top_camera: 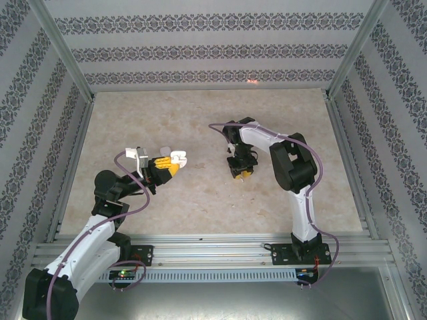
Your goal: Insert wireless bluetooth earbuds into charging case
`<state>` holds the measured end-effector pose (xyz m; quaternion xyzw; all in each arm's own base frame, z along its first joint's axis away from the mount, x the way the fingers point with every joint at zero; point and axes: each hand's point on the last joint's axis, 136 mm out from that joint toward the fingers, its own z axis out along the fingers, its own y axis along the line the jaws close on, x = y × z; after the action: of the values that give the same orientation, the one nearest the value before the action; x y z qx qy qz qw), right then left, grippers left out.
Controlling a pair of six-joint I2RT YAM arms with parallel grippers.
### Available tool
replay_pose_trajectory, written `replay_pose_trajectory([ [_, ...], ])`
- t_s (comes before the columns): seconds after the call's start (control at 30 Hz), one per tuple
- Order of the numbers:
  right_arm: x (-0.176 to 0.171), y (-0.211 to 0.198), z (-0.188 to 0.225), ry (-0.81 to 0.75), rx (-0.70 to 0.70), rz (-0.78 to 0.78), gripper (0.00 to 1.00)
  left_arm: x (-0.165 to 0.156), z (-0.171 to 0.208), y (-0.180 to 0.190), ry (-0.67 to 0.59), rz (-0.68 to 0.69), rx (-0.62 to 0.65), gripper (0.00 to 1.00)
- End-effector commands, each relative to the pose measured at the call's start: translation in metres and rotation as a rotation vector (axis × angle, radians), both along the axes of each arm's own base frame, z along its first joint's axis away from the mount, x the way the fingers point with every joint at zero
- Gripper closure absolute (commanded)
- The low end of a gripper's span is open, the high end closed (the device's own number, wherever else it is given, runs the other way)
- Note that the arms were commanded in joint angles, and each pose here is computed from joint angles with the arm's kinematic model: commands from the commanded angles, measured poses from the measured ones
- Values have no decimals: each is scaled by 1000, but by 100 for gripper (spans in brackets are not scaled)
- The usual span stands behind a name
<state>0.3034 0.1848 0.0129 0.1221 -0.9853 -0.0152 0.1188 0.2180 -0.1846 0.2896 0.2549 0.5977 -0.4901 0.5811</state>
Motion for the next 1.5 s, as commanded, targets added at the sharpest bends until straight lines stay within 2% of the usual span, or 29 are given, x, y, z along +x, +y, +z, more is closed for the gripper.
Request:
replay_pose_trajectory([
  [0.0,-15,-4,-10,50,-37,2,74,-2,-4,-1,-2,-5,6,100],
  [0.2,-13,-2,-5,39,-11,-20,83,-1,-2,-2,-7,-8,4,100],
  [0.37,-6,7,23,-34,53,-45,85,-1,5,-2,-46,-13,-6,100],
  [0.57,4,17,97,-226,168,-100,88,3,25,-9,-141,-54,-20,100],
  [0.8,-4,38,212,-522,313,-86,88,12,51,-22,-319,-66,28,100],
  [0.93,-18,50,273,-677,444,-101,87,21,70,-27,-433,-23,66,100],
  [1.1,-32,60,335,-833,634,-160,87,26,82,-33,-500,-1,78,100],
  [1.3,-48,92,384,-895,926,-167,85,28,87,-35,-531,15,81,100],
  [1.47,-57,118,398,-908,964,-103,85,25,87,-37,-530,0,74,100],
])
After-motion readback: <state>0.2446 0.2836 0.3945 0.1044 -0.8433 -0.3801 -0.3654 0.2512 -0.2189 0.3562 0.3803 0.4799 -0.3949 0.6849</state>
